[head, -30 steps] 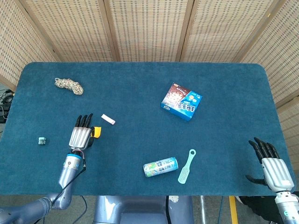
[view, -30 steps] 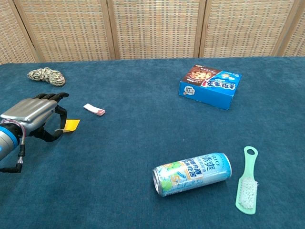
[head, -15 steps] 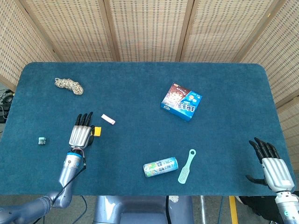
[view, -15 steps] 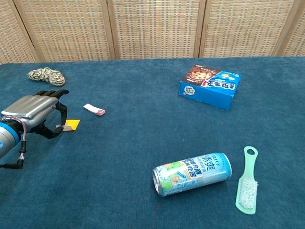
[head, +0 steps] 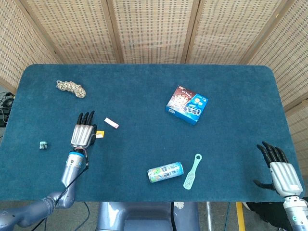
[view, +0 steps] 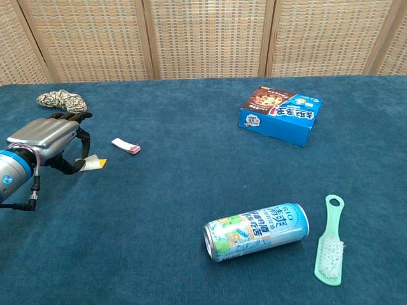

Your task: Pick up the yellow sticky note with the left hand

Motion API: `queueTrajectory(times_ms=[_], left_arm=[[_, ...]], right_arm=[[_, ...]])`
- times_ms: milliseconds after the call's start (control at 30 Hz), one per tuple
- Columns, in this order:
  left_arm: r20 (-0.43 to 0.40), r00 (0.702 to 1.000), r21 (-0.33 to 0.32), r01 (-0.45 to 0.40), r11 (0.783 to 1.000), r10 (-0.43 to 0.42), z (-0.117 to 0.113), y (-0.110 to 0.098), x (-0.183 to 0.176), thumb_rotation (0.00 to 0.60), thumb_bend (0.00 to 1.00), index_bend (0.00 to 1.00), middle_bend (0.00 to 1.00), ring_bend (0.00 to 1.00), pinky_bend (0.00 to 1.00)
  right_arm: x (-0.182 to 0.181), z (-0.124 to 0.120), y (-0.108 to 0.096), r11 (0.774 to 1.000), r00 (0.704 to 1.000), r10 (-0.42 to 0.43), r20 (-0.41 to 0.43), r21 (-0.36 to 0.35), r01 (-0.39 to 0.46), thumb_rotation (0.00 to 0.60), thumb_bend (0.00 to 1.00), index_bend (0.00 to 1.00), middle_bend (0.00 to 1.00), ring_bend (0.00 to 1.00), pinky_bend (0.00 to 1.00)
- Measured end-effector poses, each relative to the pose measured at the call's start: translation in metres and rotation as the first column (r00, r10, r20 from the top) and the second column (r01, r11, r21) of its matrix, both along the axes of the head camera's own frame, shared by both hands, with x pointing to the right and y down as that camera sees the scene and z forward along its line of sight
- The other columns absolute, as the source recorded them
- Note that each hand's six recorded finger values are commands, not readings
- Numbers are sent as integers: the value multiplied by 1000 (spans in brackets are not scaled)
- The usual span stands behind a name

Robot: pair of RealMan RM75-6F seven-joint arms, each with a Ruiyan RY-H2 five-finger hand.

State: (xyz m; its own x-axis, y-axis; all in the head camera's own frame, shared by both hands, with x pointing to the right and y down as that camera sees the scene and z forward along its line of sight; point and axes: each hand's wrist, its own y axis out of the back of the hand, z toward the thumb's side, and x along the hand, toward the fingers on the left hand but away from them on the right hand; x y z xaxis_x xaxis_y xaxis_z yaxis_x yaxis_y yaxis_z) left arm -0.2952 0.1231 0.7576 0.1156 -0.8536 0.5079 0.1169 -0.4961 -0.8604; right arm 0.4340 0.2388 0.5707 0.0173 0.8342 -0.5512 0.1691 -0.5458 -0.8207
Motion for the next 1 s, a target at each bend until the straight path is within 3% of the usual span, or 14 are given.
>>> queueTrajectory(times_ms=[500,1000], left_arm=[[-23,999,15,33,999,-32,6,-33,15,600,493,605,0,0,0],[-156,986,88,69,994,-54,-27,-58,47,600,479,585,0,0,0]], right_arm=[[4,9,-2,1000,1000,12,-15,-22,-12,600,0,0,0,0,0],[6,7,-2,1000,1000,17,-9,-17,-17,600,0,0,0,0,0]])
